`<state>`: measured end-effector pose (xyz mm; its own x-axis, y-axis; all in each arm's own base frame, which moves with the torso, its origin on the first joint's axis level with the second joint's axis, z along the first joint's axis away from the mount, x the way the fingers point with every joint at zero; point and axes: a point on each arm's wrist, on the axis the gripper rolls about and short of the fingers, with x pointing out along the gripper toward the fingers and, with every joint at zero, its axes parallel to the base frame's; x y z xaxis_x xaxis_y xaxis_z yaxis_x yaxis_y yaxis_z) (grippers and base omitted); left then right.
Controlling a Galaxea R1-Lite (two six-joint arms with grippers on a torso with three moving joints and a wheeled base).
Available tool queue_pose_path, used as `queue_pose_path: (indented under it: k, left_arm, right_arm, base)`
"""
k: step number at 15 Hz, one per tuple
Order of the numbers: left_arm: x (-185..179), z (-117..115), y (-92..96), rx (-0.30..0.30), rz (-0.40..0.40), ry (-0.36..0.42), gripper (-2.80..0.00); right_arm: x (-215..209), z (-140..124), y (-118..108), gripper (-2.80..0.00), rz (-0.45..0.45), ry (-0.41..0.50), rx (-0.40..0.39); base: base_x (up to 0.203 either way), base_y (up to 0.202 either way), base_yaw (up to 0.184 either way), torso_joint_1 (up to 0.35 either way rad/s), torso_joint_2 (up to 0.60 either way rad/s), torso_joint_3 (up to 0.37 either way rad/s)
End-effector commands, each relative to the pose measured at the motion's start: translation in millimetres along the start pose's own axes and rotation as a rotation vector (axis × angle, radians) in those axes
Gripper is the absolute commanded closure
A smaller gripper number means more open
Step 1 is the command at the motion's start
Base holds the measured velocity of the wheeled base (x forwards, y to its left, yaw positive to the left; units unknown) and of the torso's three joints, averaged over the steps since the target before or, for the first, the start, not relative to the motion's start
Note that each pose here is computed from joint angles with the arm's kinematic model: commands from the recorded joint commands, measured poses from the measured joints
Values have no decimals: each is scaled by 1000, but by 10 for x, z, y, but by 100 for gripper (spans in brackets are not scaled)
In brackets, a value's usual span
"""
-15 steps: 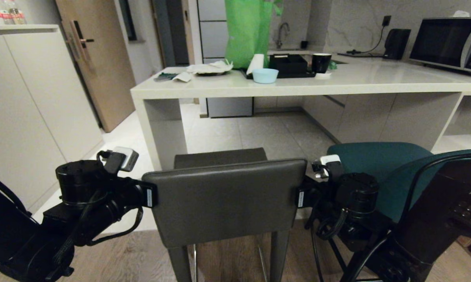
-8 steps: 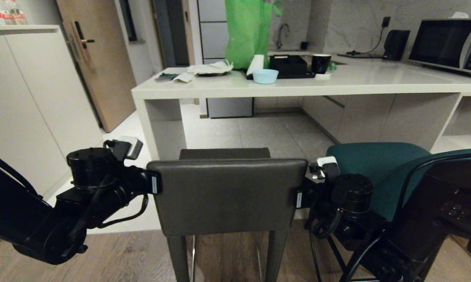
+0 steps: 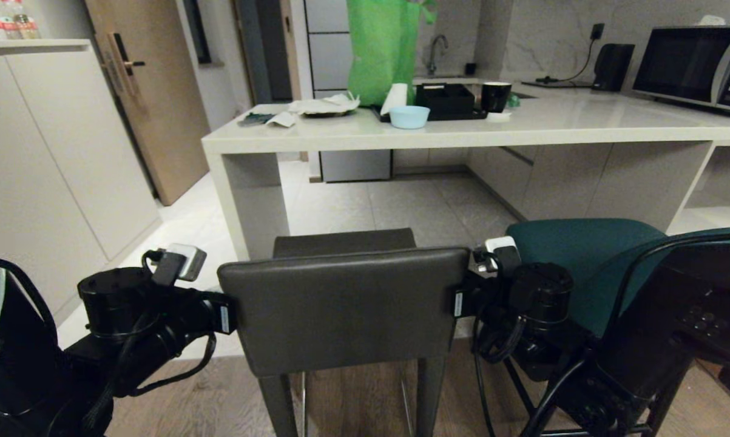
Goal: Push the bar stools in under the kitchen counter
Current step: Push the gray chair back under the dining table
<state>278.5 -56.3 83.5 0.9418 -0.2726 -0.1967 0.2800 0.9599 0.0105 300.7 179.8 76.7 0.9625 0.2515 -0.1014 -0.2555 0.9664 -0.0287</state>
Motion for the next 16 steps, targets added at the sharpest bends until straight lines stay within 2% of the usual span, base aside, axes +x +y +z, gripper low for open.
queue_pose_path:
  k: [1,3,7,13,16]
  left_arm:
    - [64,-128,15,0,4,25,0]
    - [76,-127,-60,8,-18,23,0]
    - [89,-82,-67,9,-17,6,0]
    - [90,-12,-16,7,0,-22,0]
    - [92,8,-55,9,-13,-27,0]
  right_arm:
    - [82,32,-27,0,-18,-14,6]
    - [212,102,-63,0,-36,-15,8]
    - [299,188,-24,0,-22,-11,5]
    - [9,-42,-104,0,-21,43,-9]
    - [177,21,-57,0,-18,1,-44]
  base:
    - [0,0,0,0,0,0]
    - [0,0,0,0,0,0]
    - [0,0,0,0,0,0]
    - [0,0,0,0,0,0]
    - [0,0,0,0,0,0]
